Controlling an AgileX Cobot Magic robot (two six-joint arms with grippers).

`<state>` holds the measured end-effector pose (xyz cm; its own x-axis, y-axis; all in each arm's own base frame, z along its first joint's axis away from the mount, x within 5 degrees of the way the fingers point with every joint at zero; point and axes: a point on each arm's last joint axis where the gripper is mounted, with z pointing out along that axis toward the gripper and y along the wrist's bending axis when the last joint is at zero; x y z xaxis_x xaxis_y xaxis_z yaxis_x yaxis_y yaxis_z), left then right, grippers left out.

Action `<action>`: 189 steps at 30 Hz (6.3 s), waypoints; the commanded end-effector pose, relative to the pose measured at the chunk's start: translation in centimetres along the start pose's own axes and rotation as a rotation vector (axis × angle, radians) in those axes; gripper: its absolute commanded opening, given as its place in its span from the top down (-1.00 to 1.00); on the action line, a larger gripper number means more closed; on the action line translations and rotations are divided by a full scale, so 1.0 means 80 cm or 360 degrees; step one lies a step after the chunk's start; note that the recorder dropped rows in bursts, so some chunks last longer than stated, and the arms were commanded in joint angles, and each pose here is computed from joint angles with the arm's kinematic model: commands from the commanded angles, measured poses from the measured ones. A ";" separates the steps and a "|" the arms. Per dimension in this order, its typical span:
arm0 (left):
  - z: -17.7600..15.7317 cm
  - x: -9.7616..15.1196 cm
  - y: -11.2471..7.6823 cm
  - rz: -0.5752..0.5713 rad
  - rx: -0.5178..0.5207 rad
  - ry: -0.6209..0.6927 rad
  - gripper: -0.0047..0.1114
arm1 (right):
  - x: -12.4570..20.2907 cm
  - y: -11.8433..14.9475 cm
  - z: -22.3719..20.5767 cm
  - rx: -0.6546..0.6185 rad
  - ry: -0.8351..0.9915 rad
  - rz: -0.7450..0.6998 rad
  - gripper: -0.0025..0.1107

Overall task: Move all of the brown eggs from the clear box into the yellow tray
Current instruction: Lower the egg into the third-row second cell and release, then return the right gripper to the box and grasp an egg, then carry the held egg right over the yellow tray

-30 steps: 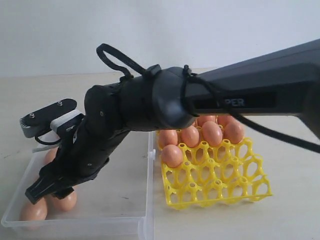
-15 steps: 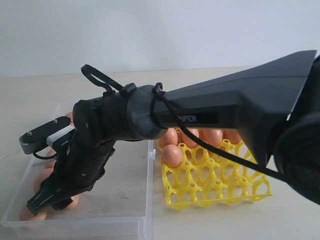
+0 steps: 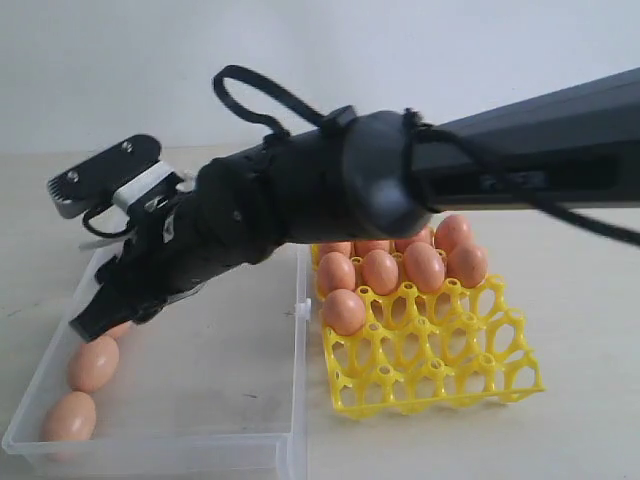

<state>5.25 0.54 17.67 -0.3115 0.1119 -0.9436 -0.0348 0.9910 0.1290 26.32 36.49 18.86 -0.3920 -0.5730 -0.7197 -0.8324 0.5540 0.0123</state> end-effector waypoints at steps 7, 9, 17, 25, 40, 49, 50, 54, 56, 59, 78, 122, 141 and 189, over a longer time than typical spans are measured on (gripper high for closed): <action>-0.001 -0.003 0.000 -0.0008 0.0011 -0.0031 0.92 | 0.044 -0.060 -0.096 0.0293 -0.0477 0.0064 0.96; -0.001 -0.003 0.000 -0.0008 0.0011 -0.0031 0.92 | 0.057 -0.073 -0.110 0.0344 -0.0486 0.0094 0.96; -0.001 -0.003 0.000 -0.0008 0.0011 -0.0031 0.92 | 0.117 -0.113 -0.142 0.0532 -0.0467 0.0207 0.96; -0.001 -0.003 0.000 -0.0008 0.0011 -0.0031 0.92 | 0.156 -0.123 -0.140 0.0598 -0.0425 0.0286 0.96; -0.001 -0.003 0.000 -0.0008 0.0011 -0.0031 0.92 | 0.202 -0.116 -0.126 0.0600 -0.0298 0.0309 0.96; -0.001 -0.003 0.000 -0.0008 0.0011 -0.0031 0.92 | 0.208 -0.114 -0.134 0.0640 -0.0415 0.0281 0.96; -0.001 -0.003 0.000 -0.0008 0.0011 -0.0031 0.92 | 0.206 -0.115 -0.135 0.0646 -0.0435 0.0277 0.96; -0.001 -0.003 0.000 -0.0008 0.0011 -0.0031 0.92 | 0.206 -0.115 -0.135 0.0652 -0.0447 0.0280 0.96; -0.001 -0.003 0.000 -0.0008 0.0011 -0.0031 0.92 | 0.206 -0.115 -0.135 0.0652 -0.0447 0.0280 0.96; -0.001 -0.003 0.000 -0.0008 0.0011 -0.0031 0.92 | 0.206 -0.115 -0.135 0.0652 -0.0444 0.0280 0.96; -0.001 -0.003 0.000 -0.0008 0.0011 -0.0031 0.92 | 0.215 -0.114 -0.119 0.0587 -0.0256 0.0282 -0.37; -0.001 -0.003 0.000 -0.0008 0.0011 -0.0031 0.92 | -0.018 -0.055 0.066 0.0191 0.0140 -0.1013 -0.12; -0.001 -0.003 0.000 -0.0008 0.0011 -0.0031 0.92 | -0.005 -0.054 0.126 0.0207 -0.0083 -0.1141 -0.12; -0.001 -0.003 0.000 -0.0008 0.0011 -0.0031 0.92 | -0.009 -0.068 0.153 0.0209 -0.0075 -0.0993 0.96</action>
<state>5.25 0.54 17.67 -0.3115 0.1119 -0.9436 -0.0348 0.9910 0.1290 35.75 41.62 8.98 0.1904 -0.7988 -0.5706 -0.8461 0.1612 -0.5081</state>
